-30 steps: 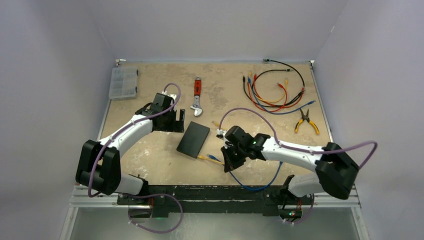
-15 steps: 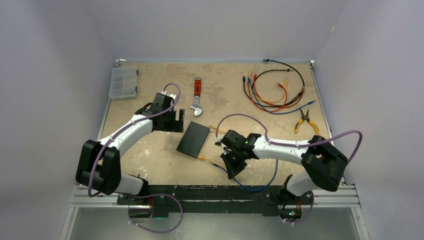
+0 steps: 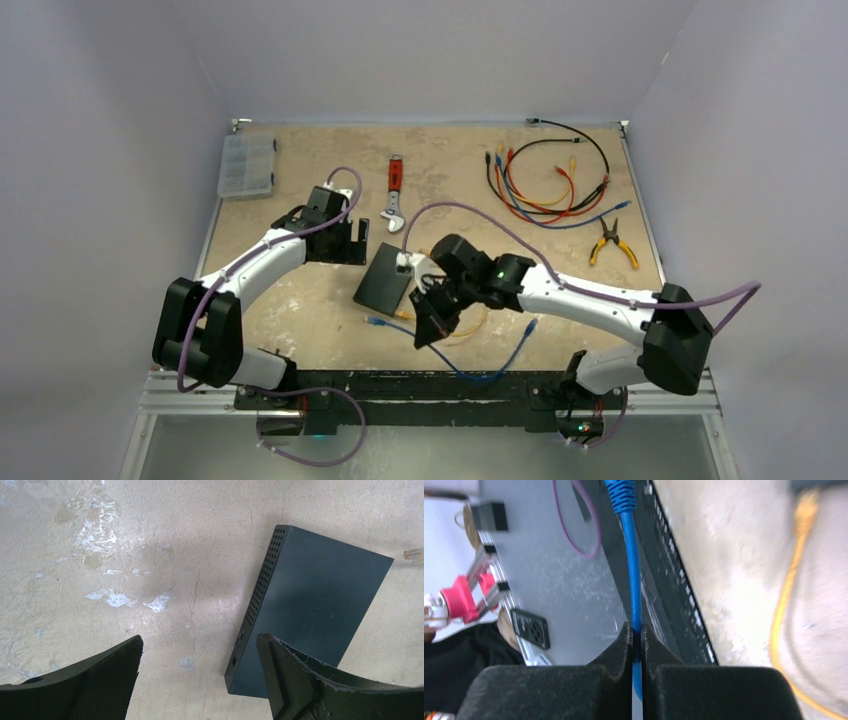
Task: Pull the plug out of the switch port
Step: Pick up the connector from the center of the board, then place the connector at the center of the board.
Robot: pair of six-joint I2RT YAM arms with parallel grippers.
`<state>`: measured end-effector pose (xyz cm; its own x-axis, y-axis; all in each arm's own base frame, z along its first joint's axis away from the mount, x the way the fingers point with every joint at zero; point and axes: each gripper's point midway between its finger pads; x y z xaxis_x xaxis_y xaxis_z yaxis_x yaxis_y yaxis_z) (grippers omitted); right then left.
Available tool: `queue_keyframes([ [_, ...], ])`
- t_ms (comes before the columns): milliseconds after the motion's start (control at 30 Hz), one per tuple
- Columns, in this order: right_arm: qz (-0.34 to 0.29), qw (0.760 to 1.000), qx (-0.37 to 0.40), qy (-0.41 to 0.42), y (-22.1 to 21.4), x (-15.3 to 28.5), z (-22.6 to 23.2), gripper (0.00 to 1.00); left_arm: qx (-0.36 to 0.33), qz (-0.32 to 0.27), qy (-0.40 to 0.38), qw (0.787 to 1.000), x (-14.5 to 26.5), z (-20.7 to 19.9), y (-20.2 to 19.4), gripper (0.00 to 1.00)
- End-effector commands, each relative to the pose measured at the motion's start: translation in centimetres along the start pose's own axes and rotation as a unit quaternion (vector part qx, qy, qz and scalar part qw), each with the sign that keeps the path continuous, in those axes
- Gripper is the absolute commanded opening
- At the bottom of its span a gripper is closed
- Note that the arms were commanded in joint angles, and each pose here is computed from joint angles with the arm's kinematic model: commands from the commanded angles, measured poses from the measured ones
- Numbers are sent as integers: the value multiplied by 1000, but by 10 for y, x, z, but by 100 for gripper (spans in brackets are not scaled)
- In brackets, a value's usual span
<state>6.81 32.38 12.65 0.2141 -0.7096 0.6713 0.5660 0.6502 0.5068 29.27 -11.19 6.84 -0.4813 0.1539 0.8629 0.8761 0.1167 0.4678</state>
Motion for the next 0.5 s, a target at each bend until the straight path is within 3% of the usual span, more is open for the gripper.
queue_keyframes([
  [0, -124, 992, 31, -23, 77, 44, -6, 0, -2, -28, 4, 1000, 8, 1, 19, 84],
  [133, -204, 972, 3, -120, 116, 98, -48, 0, 1, -40, 14, 999, 12, 4, 23, 84],
  [267, -271, 930, -19, -246, 143, 165, -92, 0, 5, -55, 27, 998, 17, 8, 28, 85],
  [467, -321, 873, -50, -362, 159, 240, -146, 0, 8, -66, 37, 997, 20, 12, 31, 85],
])
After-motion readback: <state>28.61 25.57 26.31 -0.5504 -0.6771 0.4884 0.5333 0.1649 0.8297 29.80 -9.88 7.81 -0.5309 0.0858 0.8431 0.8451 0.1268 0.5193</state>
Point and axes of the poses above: each gripper's point midway between its finger pads, its own x axis back along the fingers, its own z axis along the line the jaws close on, y = z × x, and after that the axes turned 9 degrees about x, right-handed
